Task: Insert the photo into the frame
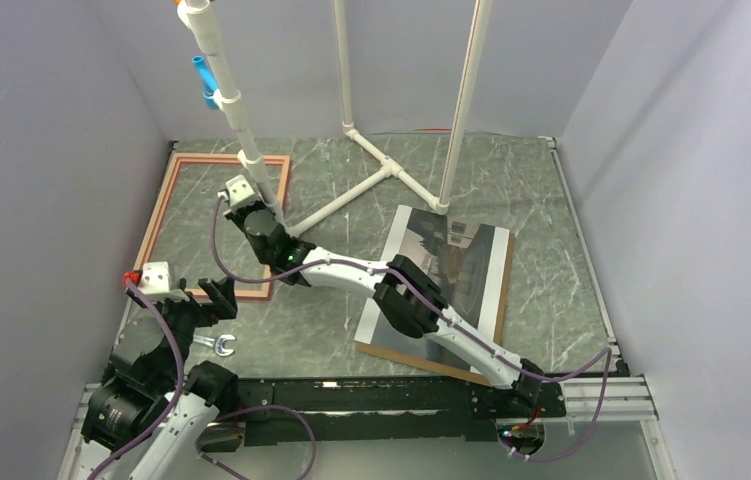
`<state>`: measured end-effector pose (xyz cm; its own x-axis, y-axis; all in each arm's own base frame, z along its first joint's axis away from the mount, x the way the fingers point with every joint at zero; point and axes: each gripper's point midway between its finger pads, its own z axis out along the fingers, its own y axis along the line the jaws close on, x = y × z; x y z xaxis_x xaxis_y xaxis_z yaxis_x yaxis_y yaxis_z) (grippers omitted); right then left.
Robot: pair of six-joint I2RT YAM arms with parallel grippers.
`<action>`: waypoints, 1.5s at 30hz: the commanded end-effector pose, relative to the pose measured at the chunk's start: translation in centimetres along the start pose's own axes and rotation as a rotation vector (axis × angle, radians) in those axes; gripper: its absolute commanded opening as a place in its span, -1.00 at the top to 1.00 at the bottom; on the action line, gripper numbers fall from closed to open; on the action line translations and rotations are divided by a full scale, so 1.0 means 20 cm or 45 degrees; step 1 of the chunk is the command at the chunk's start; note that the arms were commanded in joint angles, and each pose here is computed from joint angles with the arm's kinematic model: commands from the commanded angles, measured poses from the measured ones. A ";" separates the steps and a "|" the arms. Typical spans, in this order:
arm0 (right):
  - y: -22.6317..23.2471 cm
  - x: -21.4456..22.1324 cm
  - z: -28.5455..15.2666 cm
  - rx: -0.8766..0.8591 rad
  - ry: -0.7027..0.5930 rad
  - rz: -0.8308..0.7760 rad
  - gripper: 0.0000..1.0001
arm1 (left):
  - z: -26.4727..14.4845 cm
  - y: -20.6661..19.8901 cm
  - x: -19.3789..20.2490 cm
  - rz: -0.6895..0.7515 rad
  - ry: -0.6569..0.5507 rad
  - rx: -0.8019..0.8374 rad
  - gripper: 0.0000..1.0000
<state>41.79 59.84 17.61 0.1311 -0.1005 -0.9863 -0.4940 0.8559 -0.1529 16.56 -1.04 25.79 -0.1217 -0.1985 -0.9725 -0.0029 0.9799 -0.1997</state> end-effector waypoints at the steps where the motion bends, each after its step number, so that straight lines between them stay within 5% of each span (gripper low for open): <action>1: -0.26 -0.14 0.07 0.180 -0.072 0.077 1.00 | 0.01 -0.02 -0.02 -0.010 -0.007 0.017 -0.99; 15: -0.52 -0.13 0.04 0.472 -0.073 0.035 1.00 | 0.02 -0.04 -0.01 -0.003 0.009 0.033 -0.99; 21: -0.38 -0.23 -0.10 0.192 -0.149 0.083 1.00 | 0.03 -0.04 0.00 0.008 0.024 0.035 -0.99; 28: -0.27 -0.31 -0.53 -0.160 -0.144 0.115 1.00 | 0.04 -0.05 0.01 0.019 0.043 0.041 -0.99; 34: -0.59 -0.30 -0.66 0.145 -0.031 0.116 1.00 | 0.05 -0.08 0.01 0.025 0.054 0.081 -0.99; 45: -1.30 -0.09 -0.46 0.518 0.329 0.235 1.00 | 0.15 -0.38 -0.02 0.101 0.123 0.410 -0.84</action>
<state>42.53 37.74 22.63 -0.0650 -0.0851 -0.9943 -0.2457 0.9670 -0.0667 18.42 -5.24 24.87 -0.2373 -0.1258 -0.9633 0.1665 0.9716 -0.1679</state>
